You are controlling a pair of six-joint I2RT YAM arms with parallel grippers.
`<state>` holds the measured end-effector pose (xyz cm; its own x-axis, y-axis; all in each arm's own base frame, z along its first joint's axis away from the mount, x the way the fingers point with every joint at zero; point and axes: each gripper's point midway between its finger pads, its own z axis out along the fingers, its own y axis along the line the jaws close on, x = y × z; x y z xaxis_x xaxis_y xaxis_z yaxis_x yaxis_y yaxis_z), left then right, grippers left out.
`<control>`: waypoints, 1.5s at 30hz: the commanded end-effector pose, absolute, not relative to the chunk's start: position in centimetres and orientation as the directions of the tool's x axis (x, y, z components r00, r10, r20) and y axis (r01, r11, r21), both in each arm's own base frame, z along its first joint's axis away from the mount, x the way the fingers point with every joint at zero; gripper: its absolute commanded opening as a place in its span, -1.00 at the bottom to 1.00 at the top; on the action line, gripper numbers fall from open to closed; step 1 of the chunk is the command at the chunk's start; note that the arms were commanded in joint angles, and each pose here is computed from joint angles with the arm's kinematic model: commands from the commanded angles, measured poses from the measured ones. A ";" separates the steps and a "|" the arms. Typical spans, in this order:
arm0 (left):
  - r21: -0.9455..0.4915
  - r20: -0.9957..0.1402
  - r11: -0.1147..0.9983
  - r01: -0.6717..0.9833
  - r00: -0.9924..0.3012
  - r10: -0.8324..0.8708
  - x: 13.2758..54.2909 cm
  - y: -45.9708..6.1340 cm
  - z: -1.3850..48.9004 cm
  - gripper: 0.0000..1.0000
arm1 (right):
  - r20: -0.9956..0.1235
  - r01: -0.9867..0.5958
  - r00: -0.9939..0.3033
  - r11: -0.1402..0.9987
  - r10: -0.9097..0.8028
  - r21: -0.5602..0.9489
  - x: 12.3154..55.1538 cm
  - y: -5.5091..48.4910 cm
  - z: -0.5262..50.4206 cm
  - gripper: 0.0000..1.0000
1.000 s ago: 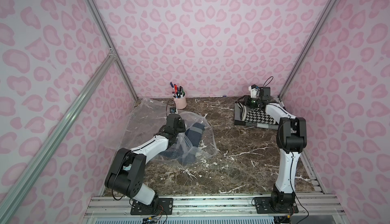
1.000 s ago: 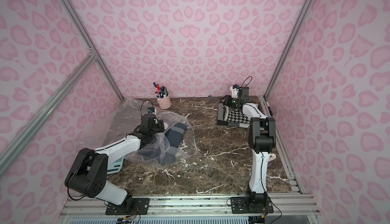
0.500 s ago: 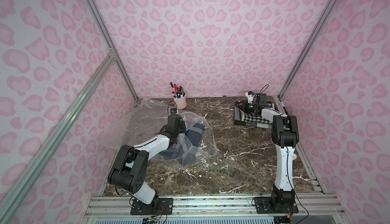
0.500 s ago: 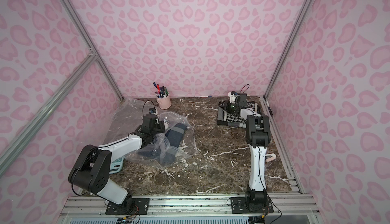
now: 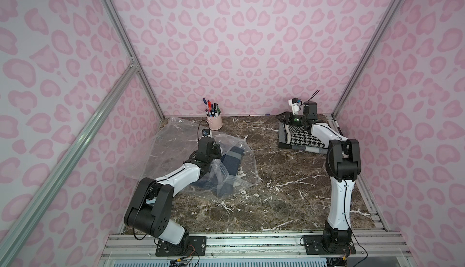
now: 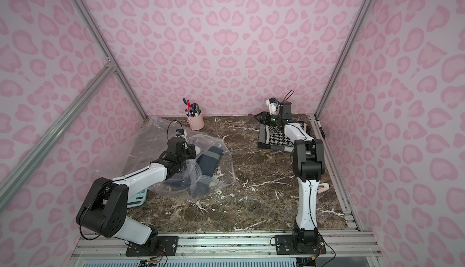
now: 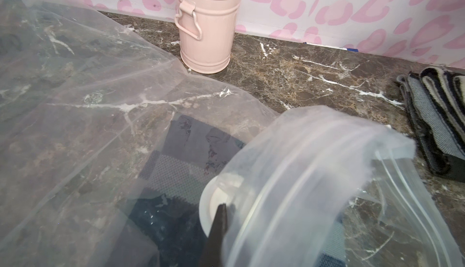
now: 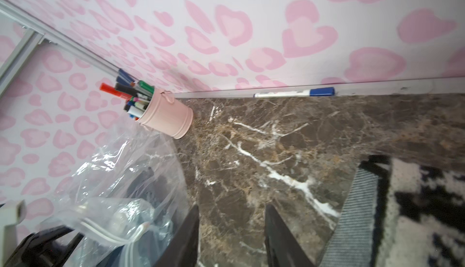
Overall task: Take the blanket out of the vacuum bag
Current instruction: Place the blanket at the corner of the board.
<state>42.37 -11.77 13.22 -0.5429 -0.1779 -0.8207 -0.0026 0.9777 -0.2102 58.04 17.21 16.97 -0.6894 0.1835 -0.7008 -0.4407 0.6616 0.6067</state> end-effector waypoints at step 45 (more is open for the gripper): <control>-0.212 -0.804 0.977 0.038 -0.575 -0.152 43.7 -13.6 12.3 -0.92 | -0.555 -0.053 -0.675 0.718 0.487 0.695 58.7 -2.4 7.8 -0.07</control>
<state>43.80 -13.22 11.98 -0.5712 -0.1633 -0.8044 0.0144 0.9779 -0.2088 59.15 -2.52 7.73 -0.6717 0.4879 -0.5574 -0.0612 0.7133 0.6981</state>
